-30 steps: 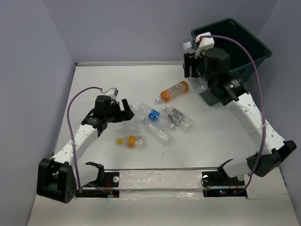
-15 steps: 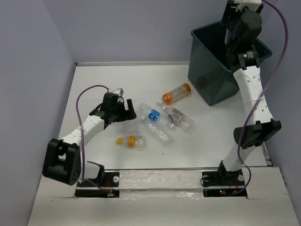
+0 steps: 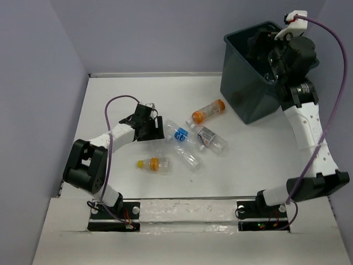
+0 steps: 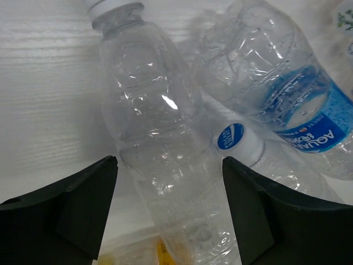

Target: Put the plastic bottles in the bin

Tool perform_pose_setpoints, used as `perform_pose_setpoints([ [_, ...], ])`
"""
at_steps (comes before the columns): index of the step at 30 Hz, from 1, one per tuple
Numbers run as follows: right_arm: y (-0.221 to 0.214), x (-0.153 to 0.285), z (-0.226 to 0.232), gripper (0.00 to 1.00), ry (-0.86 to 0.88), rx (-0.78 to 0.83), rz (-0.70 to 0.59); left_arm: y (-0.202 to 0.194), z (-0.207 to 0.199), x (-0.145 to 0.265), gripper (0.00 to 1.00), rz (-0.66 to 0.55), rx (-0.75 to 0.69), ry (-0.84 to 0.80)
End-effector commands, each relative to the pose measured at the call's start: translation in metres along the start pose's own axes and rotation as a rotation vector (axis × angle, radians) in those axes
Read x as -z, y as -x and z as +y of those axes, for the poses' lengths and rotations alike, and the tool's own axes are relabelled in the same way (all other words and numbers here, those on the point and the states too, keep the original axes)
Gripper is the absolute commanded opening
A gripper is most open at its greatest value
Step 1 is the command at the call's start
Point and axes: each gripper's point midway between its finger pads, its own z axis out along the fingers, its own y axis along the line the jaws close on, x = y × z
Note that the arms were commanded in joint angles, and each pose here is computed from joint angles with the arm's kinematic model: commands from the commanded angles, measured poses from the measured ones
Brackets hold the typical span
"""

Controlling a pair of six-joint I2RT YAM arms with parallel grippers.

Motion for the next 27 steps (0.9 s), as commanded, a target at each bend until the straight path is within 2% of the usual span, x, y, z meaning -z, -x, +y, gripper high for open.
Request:
perform_pose_setpoints([
  [1,-0.013,0.070,0.117,0.92,0.445,-0.125,0.029,-0.006,0.013,-0.002,0.85,0.036,-0.011,0.074],
  [3,-0.029,0.094,0.145,0.91,0.537,-0.130,0.053,-0.006,0.018,-0.002,0.84,0.029,-0.009,0.099],
  [4,-0.061,0.112,0.176,0.90,0.650,-0.126,0.126,-0.005,0.019,-0.001,0.84,0.020,-0.008,0.108],
  [7,-0.090,0.144,0.212,0.89,0.808,-0.141,0.180,-0.005,0.027,-0.003,0.84,0.013,-0.006,0.151],
  [8,-0.115,0.158,0.228,0.88,0.860,-0.129,0.223,-0.004,0.030,-0.003,0.79,0.013,-0.010,0.163],
  [9,-0.126,0.163,0.233,0.88,0.874,-0.120,0.241,-0.005,0.030,-0.004,0.75,0.016,-0.008,0.168],
  [10,-0.141,0.162,0.235,0.88,0.861,-0.120,0.274,-0.004,0.030,-0.003,0.67,0.012,-0.010,0.166],
  [12,-0.176,0.170,0.243,0.88,0.869,-0.138,0.370,-0.001,0.029,0.002,0.62,0.000,-0.011,0.167],
  [15,-0.202,0.172,0.244,0.90,0.822,-0.203,0.447,0.019,0.022,0.023,0.52,-0.089,-0.020,0.142],
  [19,-0.193,0.180,0.255,0.94,0.843,-0.424,0.441,0.046,0.002,0.064,0.50,-0.243,-0.043,0.047],
  [22,-0.183,0.190,0.272,0.95,0.912,-0.575,0.464,0.065,-0.026,0.114,0.48,-0.402,-0.093,-0.109],
  [27,-0.175,0.191,0.296,0.97,1.017,-0.647,0.452,0.054,-0.056,0.150,0.48,-0.454,-0.173,-0.305],
])
